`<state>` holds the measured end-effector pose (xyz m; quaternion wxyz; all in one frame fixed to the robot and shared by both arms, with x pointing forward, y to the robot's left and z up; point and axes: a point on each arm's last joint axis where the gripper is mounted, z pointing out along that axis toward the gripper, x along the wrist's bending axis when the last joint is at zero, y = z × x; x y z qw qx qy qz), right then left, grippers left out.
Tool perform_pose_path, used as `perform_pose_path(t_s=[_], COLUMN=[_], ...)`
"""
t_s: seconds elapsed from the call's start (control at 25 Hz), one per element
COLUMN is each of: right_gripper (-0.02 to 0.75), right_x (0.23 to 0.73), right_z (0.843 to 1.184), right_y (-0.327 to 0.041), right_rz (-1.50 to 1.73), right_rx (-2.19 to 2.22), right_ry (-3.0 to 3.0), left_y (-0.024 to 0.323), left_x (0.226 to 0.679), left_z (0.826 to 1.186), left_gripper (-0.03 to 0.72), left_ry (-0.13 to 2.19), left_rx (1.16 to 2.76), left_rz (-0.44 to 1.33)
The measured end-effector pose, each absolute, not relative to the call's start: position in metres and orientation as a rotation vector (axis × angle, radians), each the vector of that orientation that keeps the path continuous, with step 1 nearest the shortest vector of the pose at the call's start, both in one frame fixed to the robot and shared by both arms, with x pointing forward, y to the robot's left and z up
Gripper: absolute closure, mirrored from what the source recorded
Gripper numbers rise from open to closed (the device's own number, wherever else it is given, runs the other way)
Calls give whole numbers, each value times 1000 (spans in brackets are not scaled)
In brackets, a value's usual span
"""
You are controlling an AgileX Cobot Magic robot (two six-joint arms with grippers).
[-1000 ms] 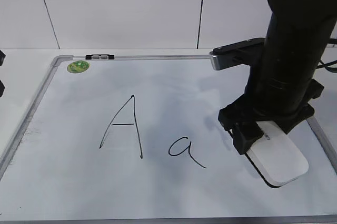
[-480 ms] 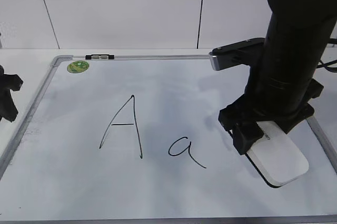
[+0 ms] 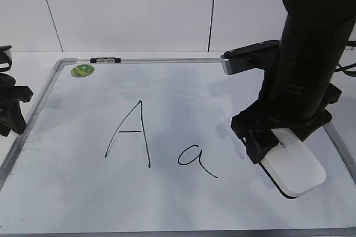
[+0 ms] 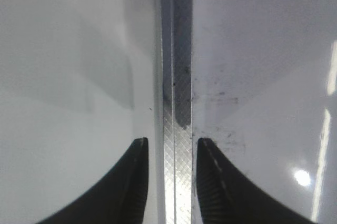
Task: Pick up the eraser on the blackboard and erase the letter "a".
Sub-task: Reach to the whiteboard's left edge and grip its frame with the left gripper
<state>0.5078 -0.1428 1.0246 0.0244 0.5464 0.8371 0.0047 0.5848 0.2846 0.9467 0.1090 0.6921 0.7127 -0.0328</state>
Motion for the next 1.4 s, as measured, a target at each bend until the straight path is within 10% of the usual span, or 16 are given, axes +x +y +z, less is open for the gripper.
perform_pose_path(t_s=[1.4], right_gripper=[210], right_x=[508], right_z=[1025], right_y=[-143], right_rz=[13], right_rx=[1681], right_ry=[2594], left_y=[283], left_x=[580], left_z=[937], left_gripper=[454], left_ry=[2134], left_rx=[2086], left_rz=[-231])
